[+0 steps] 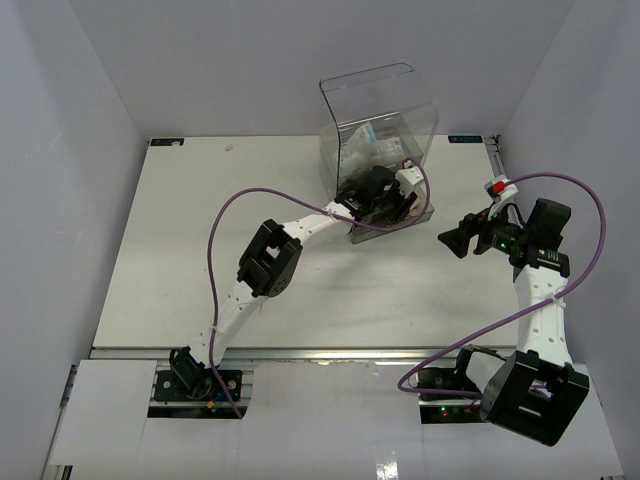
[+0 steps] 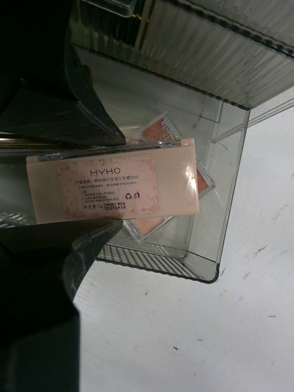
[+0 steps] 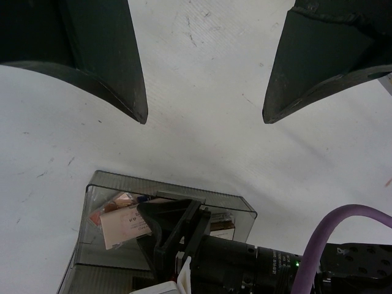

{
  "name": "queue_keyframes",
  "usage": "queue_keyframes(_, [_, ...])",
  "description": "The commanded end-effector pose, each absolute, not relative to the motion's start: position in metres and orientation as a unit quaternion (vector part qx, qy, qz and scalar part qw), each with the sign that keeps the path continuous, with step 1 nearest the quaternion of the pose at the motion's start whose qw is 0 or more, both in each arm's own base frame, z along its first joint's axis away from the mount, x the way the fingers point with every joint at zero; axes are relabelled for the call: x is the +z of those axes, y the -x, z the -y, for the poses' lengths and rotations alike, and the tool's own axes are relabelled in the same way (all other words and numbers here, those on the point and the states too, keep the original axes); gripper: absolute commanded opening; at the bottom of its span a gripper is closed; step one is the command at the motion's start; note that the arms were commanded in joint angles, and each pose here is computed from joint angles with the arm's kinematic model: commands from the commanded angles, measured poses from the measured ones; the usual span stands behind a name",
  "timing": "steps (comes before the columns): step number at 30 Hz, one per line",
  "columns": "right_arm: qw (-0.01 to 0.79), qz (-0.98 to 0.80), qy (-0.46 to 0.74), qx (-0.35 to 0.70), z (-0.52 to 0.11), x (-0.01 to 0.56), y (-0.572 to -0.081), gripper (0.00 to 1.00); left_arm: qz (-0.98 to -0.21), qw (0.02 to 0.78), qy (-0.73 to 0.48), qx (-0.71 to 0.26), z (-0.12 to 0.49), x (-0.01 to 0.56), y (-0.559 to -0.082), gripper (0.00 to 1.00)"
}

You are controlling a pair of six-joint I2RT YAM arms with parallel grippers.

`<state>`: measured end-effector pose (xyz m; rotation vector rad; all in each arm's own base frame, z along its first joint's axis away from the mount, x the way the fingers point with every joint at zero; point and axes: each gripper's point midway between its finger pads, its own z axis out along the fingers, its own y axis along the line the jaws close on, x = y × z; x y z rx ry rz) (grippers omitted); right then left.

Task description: Organize the makeup

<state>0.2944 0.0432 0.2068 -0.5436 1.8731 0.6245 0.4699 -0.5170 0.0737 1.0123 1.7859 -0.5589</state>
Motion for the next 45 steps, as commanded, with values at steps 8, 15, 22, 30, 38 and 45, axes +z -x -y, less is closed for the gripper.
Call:
queue_keyframes(8, [0.533, -0.768, 0.236, 0.264, -0.045, 0.215, -0.296, 0.82, -0.716, 0.522, -0.409, -0.217, 0.501, 0.145, -0.476, 0.75])
queue_keyframes(15, [0.533, -0.768, 0.237, 0.264, -0.045, 0.215, -0.296, 0.82, -0.706, 0.525, -0.412, -0.238, 0.497, 0.179, -0.461, 0.77])
queue_keyframes(22, [0.531, -0.769, 0.236, 0.267, -0.046, 0.213, -0.296, 0.82, -0.694, 0.529, -0.415, -0.258, 0.484, 0.218, -0.439, 0.78])
queue_keyframes(30, [0.535, -0.763, 0.249, 0.264, -0.046, 0.213, -0.294, 0.82, -0.706, 0.474, -0.417, -0.320, 0.460, 0.225, -0.382, 0.73])
queue_keyframes(38, [0.564, -0.713, 0.317, 0.269, -0.060, 0.224, -0.278, 0.80, -0.754, 0.360, -0.393, -0.385, 0.439, 0.168, -0.319, 0.42])
queue_keyframes(45, [0.590, -0.664, 0.378, 0.260, -0.072, 0.228, -0.262, 0.75, -0.759, 0.328, -0.420, -0.375, 0.454, 0.127, -0.306, 0.37])
